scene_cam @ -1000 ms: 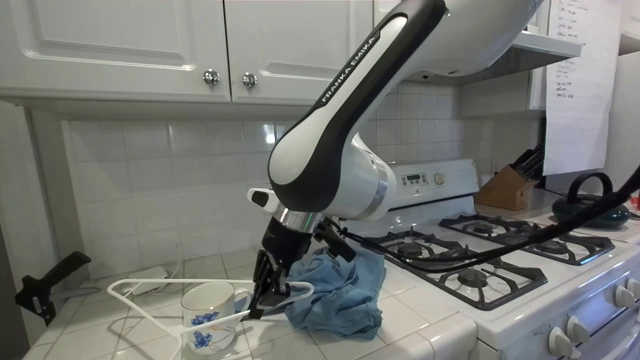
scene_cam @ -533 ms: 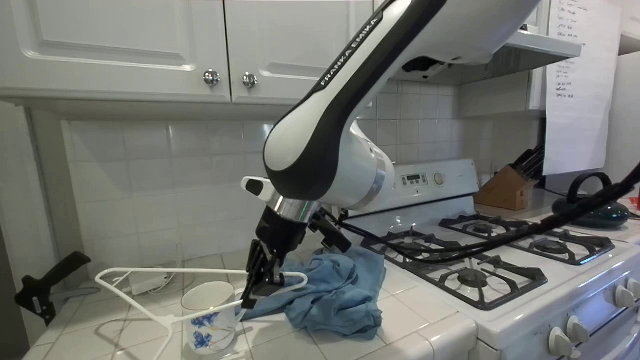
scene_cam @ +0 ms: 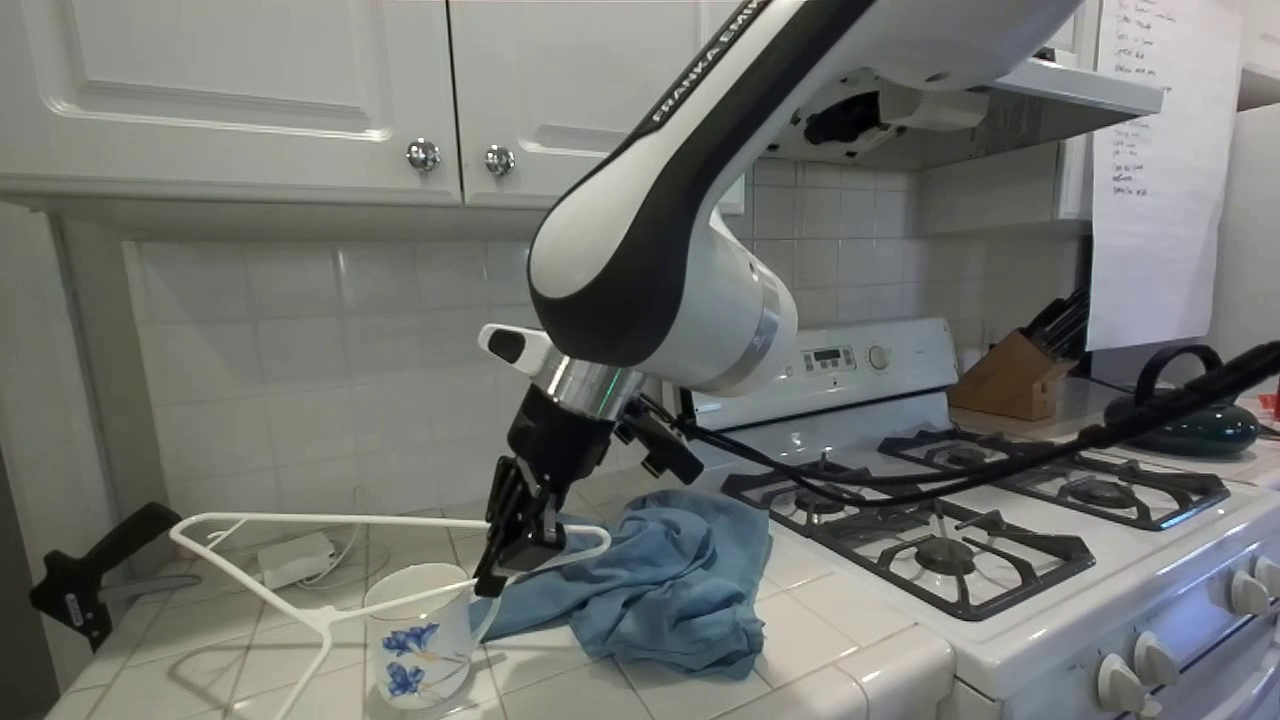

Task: Put the clothing hanger on the job of the cupboard

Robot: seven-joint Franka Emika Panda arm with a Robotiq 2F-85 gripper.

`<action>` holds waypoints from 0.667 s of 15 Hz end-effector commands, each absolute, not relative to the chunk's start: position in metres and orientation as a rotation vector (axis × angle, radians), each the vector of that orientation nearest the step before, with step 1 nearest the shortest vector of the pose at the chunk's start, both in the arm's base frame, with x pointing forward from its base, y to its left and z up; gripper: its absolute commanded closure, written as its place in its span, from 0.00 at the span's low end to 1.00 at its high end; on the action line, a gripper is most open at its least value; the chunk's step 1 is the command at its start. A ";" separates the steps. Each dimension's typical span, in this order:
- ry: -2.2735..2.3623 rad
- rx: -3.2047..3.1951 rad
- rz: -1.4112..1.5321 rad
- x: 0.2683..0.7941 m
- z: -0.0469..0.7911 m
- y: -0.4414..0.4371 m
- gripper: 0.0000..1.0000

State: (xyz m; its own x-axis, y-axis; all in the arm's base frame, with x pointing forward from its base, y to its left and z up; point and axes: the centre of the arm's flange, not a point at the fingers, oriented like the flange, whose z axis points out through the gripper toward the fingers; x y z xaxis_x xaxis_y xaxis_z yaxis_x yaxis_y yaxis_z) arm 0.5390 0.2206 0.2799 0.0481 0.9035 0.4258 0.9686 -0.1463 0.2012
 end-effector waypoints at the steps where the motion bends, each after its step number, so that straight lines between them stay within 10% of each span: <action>1: -1.926 -2.153 -0.686 0.519 0.310 0.212 0.96; 10: -1.636 -2.139 -0.583 0.496 0.357 0.192 0.96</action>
